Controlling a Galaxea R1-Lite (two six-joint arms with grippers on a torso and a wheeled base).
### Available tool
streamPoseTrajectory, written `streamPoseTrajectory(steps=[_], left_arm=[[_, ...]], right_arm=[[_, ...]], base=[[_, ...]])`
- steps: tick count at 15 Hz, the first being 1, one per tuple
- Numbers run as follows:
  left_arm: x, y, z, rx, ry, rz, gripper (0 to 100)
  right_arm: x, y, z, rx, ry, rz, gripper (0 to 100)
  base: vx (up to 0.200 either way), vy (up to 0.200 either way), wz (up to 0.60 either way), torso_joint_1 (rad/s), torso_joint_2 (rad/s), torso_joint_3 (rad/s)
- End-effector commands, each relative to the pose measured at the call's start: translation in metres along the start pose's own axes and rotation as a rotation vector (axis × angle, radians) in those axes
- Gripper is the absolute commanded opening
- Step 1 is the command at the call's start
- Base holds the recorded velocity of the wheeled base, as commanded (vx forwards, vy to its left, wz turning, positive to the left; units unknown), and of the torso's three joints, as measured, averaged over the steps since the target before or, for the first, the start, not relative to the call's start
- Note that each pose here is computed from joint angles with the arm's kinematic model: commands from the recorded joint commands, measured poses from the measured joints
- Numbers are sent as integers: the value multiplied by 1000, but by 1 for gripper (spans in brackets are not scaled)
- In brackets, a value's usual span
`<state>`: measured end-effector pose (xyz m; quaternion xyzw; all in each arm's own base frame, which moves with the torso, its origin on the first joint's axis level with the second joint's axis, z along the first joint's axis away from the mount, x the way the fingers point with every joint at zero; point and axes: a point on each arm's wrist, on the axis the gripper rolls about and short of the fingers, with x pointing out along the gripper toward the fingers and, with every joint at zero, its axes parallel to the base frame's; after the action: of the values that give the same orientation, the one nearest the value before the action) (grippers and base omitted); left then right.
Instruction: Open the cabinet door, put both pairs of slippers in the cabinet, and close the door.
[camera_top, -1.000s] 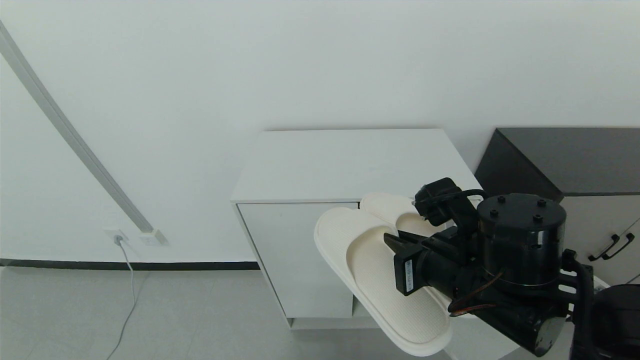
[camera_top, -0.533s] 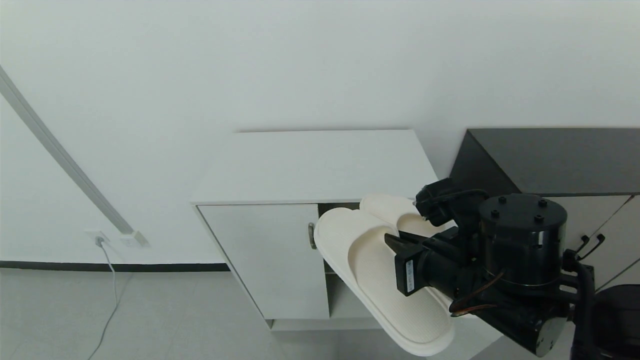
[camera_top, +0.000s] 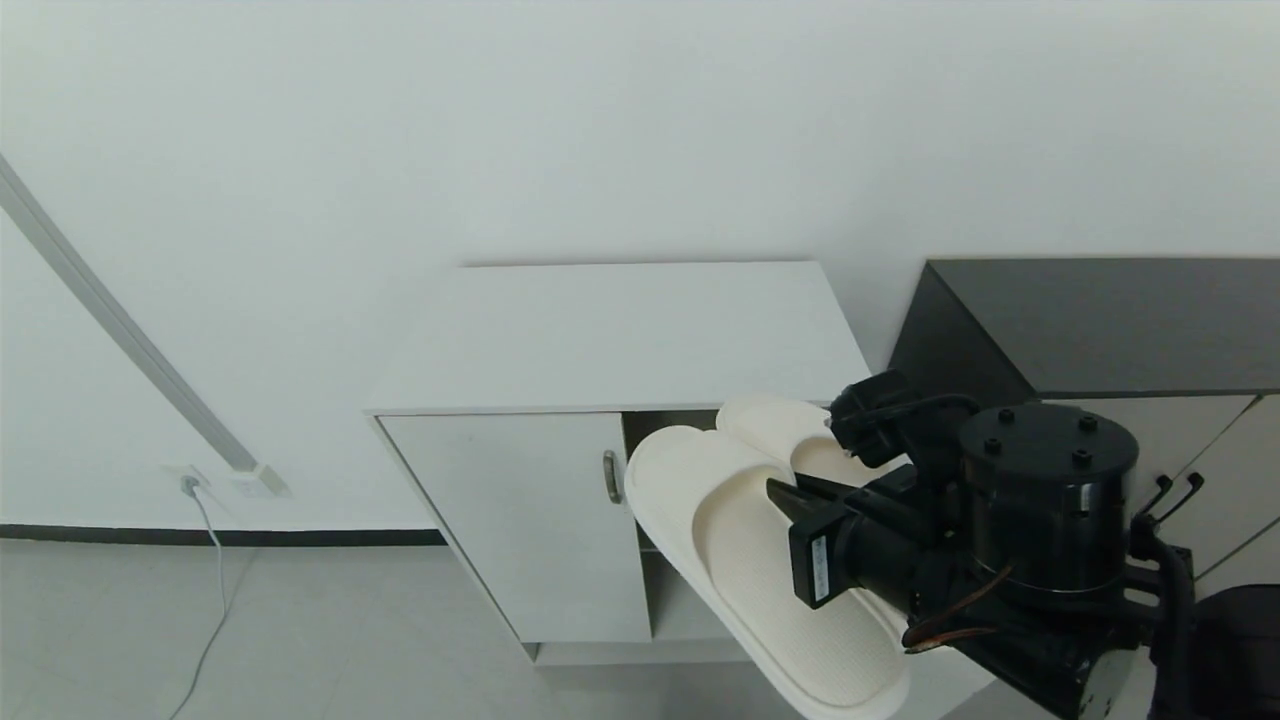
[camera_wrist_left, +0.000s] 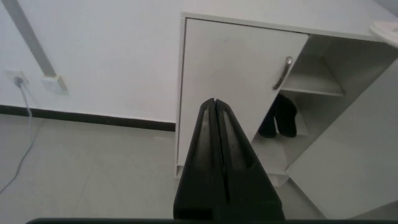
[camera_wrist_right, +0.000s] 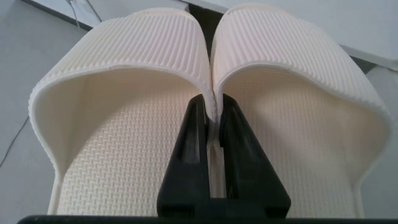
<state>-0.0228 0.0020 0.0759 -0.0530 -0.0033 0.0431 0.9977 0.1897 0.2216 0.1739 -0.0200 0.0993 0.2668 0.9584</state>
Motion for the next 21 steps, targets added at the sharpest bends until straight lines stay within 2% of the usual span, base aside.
streamPoseTrajectory(steps=[1,12,21], left_arm=[[0,0,0,0,-1,-1,0],[0,0,0,0,-1,-1,0],[0,0,0,0,-1,1,0]], right_arm=[[1,0,-4,-4,-4,-2,0],[7,1,-13,-10,9,-3,0],[6,1,-15,-14,15,2,0]], base=[[0,0,0,0,0,0],[0,0,0,0,0,0],[0,0,0,-155,356,196]])
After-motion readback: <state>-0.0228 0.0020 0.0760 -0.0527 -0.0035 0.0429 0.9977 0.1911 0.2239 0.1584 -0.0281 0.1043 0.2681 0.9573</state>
